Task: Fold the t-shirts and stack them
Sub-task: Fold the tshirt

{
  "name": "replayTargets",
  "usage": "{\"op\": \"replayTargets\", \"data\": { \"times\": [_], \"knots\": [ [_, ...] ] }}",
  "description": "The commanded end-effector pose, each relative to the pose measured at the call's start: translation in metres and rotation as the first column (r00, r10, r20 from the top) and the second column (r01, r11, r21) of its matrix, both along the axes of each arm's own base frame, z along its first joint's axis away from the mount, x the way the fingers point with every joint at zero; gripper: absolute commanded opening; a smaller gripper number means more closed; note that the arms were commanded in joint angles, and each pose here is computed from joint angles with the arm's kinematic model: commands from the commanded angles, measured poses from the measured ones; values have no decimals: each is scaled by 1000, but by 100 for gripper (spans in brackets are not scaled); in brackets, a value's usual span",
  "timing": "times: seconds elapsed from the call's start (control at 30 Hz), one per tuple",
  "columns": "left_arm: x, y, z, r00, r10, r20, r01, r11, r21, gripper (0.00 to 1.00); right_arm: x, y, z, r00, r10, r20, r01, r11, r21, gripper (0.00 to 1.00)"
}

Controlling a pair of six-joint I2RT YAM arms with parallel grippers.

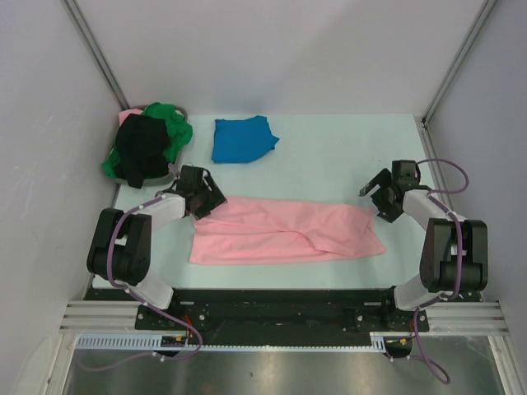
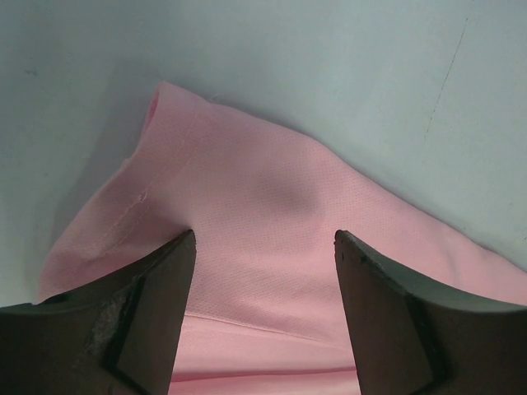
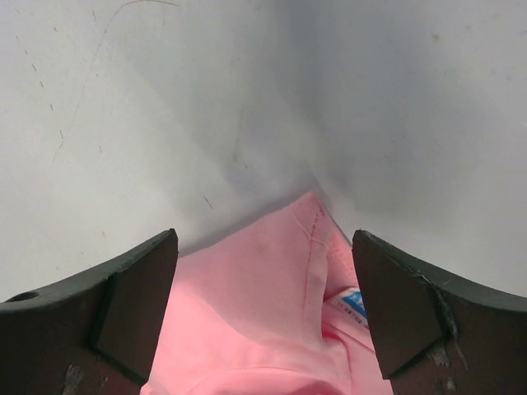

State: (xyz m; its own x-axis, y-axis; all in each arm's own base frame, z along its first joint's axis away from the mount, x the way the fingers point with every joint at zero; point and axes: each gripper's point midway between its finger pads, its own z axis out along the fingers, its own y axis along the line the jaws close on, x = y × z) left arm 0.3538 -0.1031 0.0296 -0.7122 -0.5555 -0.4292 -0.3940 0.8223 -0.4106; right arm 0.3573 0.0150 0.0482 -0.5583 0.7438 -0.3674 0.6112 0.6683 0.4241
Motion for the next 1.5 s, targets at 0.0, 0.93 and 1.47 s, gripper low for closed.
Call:
{"op": "replayTargets", "data": {
  "times": [0.0,0.93,1.47],
  "knots": [
    [-10,9,-10,1000,12,-29,-11,1000,29,74,-2,-10,25,1000,12,29,-10,998,-59,92],
    [-9,8,-8,1000,5,-25,-4,1000,22,73,17,20,14,998,22,55,-28,994,110,92],
    [-10,15,-14,999,15,-36,-14,999,36,73,70,6,23,975,-80,208,38,980,197,90]
  ]
}}
